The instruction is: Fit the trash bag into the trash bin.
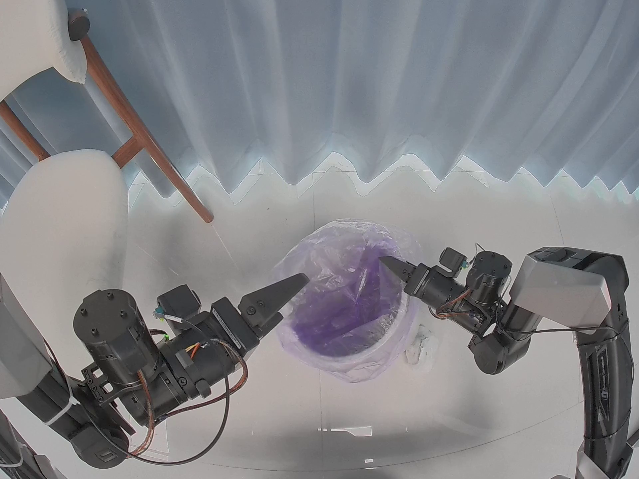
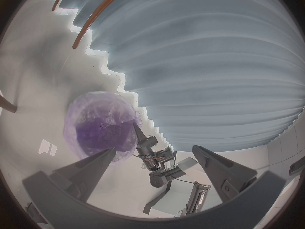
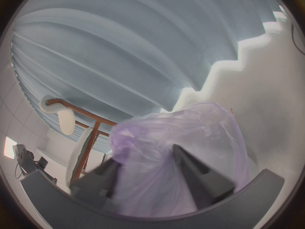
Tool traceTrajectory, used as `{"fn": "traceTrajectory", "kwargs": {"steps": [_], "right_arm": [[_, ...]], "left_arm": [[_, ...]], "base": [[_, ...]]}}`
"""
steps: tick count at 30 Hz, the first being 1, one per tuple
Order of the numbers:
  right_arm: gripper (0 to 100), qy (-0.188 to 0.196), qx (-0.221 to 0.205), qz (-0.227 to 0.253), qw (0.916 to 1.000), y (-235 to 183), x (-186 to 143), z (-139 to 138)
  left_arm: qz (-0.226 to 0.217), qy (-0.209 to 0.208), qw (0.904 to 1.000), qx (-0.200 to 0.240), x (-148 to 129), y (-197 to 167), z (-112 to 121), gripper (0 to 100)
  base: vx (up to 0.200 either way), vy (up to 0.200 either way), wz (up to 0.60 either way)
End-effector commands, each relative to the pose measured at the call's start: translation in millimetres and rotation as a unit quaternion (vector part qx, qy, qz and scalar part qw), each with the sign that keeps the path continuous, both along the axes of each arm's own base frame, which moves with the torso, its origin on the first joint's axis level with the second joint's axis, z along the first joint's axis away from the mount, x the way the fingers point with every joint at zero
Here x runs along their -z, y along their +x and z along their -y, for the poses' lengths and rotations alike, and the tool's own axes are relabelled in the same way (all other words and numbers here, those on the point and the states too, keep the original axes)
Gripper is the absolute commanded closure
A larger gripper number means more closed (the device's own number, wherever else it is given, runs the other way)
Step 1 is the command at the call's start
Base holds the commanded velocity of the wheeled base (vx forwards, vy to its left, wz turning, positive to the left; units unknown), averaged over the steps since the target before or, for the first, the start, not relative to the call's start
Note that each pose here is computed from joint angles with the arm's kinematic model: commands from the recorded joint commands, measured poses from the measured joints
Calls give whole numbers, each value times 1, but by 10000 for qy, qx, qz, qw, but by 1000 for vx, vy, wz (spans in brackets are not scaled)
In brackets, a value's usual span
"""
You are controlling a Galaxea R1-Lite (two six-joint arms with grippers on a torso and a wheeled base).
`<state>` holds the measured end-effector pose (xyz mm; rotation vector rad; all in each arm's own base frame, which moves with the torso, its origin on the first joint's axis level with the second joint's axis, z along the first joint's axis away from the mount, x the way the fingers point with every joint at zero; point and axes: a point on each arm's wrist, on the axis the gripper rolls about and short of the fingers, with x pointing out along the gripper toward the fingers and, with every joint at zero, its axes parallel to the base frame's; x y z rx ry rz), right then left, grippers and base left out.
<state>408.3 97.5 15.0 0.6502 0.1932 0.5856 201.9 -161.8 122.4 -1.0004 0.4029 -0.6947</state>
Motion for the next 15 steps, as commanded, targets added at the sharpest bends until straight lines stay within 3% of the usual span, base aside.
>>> {"fn": "traceTrajectory", "kwargs": {"steps": [1, 10, 15], "right_arm": [[0, 40, 104, 171, 9998, 2, -5, 11], [0, -1, 281, 10, 9996, -14, -15, 34], [0, -56, -49, -193, 9998, -41, -27, 42]], "left_arm": [[-4, 5, 10000, 19, 0, 0, 1, 0], [-4, 5, 10000, 19, 0, 0, 1, 0], [68, 134, 9999, 50, 2, -3, 3, 0]], "base": [[0, 0, 0], [0, 0, 0], [0, 0, 0]]}}
